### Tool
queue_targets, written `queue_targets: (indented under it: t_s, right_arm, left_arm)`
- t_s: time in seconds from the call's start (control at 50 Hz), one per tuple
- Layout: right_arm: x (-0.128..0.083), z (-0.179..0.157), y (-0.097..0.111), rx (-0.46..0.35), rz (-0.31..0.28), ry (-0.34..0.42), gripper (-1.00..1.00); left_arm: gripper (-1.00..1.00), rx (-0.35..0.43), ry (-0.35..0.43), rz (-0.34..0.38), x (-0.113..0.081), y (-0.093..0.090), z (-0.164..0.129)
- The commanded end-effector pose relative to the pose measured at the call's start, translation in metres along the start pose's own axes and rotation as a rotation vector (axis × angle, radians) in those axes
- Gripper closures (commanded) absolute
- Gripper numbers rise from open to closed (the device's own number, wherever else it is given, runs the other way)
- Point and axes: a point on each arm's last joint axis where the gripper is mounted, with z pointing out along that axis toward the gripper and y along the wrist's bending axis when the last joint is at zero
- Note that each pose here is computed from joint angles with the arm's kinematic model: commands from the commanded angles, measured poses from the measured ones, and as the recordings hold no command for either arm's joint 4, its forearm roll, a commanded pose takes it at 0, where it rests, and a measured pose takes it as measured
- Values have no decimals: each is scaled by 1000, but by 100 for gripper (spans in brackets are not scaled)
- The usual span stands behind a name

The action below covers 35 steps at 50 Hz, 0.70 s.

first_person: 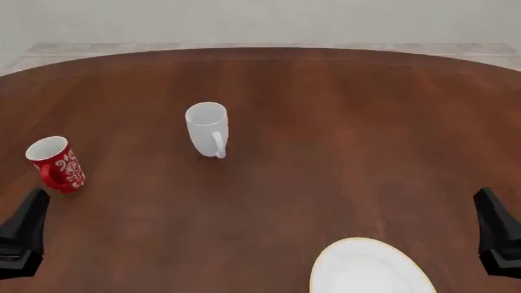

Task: Put the white mug on the plate.

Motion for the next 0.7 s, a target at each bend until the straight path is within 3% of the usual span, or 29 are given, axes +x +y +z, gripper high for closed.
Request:
queue_targets:
  t_s: [0.02,0.7]
  right_arm:
    - [0,0,0,-4,4,4,-100]
    - [1,7,2,-38,-9,38,-100]
  left_arm:
    - [-100,-13,1,1,0,1,0]
    - [-100,2,2,1,0,0,2]
